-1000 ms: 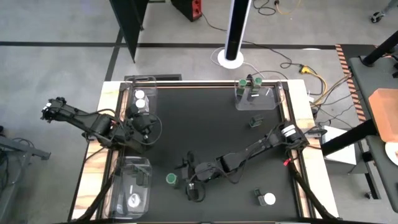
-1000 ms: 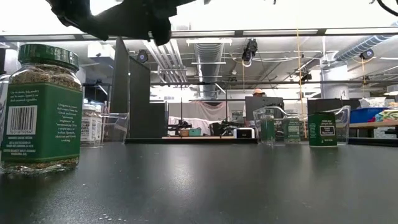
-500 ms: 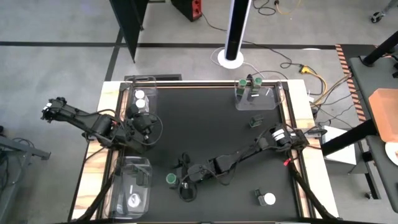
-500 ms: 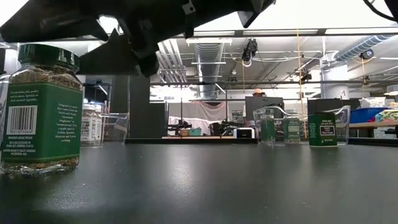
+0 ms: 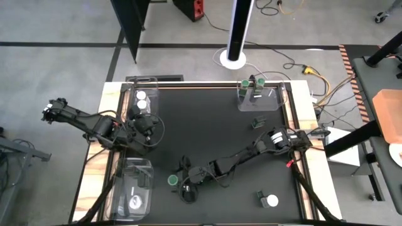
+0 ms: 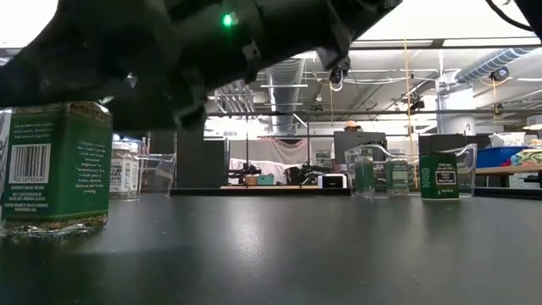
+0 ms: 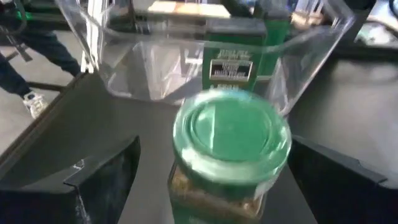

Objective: Sort spices by type
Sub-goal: Put the green seasoning bottle into the top right transparent bin

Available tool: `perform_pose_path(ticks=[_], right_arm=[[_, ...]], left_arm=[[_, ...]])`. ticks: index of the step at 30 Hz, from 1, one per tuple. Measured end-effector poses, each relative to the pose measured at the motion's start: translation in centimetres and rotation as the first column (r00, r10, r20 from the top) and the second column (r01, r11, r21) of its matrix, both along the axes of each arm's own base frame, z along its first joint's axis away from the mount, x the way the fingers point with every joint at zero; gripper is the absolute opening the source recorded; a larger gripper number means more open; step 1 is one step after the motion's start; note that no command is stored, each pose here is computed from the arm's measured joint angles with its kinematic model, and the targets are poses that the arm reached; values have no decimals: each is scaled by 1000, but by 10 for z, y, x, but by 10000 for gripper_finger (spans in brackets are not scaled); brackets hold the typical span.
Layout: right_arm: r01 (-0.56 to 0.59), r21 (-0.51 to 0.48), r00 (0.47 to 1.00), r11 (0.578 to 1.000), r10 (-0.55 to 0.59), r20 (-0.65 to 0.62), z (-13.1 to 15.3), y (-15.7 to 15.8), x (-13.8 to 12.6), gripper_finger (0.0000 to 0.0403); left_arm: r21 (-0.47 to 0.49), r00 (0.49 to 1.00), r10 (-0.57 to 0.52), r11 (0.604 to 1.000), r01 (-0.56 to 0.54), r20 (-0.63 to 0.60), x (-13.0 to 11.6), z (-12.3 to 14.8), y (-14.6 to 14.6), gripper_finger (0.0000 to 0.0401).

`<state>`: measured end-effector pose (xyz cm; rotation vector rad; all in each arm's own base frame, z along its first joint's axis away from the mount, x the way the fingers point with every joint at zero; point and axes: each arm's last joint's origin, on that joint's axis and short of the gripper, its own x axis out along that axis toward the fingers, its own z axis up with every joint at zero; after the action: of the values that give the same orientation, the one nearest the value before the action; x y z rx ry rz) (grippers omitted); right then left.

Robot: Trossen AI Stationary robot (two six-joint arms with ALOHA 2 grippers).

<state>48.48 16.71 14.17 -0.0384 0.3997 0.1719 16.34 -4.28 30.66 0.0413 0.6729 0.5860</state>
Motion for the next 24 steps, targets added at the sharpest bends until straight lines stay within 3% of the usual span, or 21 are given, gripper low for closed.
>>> perform_pose_path(ticks=[4, 7, 15, 21, 24], right_arm=[[1, 2, 1000, 1000, -1, 30, 0, 0, 2, 383], [0, -1, 1000, 1000, 0, 29, 0, 0, 2, 357], [7, 12, 1000, 1000, -7, 19, -1, 0, 1, 200], [-3, 4, 1000, 1000, 3, 13, 0, -1, 1, 193], [-82, -46, 997, 996, 82, 5, 7, 0, -1, 193]], left_arm=[[0, 1000, 0, 1000, 0, 2, 0, 0, 0, 16], [0, 1000, 1, 1000, -1, 2, 0, 0, 0, 16], [0, 1000, 0, 1000, 0, 2, 0, 0, 0, 16], [5, 1000, -2, 1000, 2, 0, 0, 0, 0, 16], [10, 1000, -5, 1000, 5, -4, 0, 0, 0, 16]])
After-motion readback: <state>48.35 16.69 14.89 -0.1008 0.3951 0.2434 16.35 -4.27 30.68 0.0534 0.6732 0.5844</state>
